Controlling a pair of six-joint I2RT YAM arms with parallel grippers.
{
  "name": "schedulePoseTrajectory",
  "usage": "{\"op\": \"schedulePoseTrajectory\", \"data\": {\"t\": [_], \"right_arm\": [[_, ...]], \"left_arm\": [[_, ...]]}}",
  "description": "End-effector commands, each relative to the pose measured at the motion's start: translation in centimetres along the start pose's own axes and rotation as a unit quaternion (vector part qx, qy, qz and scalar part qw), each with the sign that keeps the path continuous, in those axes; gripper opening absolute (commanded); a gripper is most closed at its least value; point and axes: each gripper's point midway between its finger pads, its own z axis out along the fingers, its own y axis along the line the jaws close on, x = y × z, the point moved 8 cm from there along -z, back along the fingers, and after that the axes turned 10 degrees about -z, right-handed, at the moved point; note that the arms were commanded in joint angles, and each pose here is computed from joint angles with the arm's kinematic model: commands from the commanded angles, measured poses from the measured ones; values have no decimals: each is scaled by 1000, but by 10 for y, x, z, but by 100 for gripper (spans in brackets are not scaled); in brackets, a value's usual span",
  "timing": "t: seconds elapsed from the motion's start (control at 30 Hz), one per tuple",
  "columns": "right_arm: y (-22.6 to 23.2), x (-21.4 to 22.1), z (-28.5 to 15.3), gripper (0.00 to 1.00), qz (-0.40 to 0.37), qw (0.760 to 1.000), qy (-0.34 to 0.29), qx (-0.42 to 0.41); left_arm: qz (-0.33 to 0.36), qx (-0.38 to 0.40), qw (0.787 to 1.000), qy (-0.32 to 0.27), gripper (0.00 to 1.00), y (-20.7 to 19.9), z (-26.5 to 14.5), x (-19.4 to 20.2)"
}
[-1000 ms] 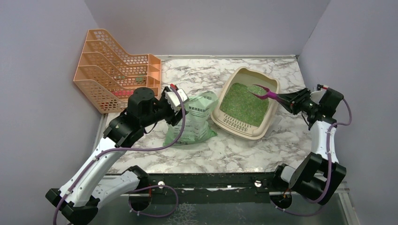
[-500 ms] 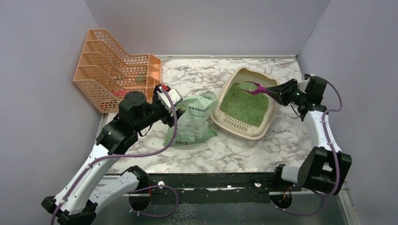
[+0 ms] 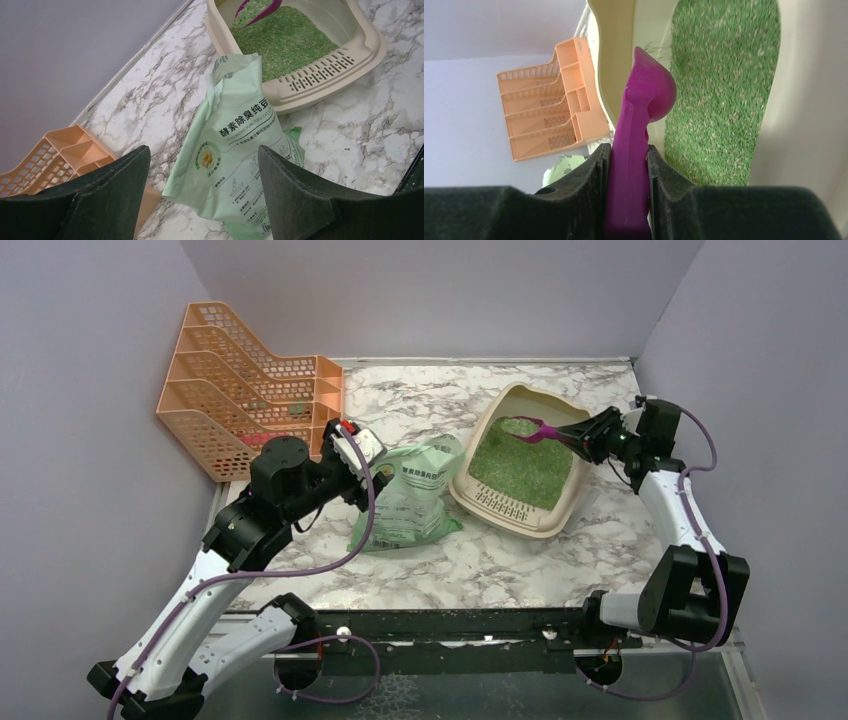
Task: Fill the litter box with clean litter
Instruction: Pour the cat litter into the litter box.
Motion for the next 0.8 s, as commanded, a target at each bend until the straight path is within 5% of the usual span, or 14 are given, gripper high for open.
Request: {"op": "schedulePoseTrajectory", "data": {"t": [0.0,0.77], "right_arm": [[10,20,-8,1,-7,999,25,-36],[11,80,-89,1,-54,996,19,65]], "left_arm": [[-6,-14,1000,-9,80,2,-1,-1],[-15,10,1000,-3,82,-4,-1,3]]}}
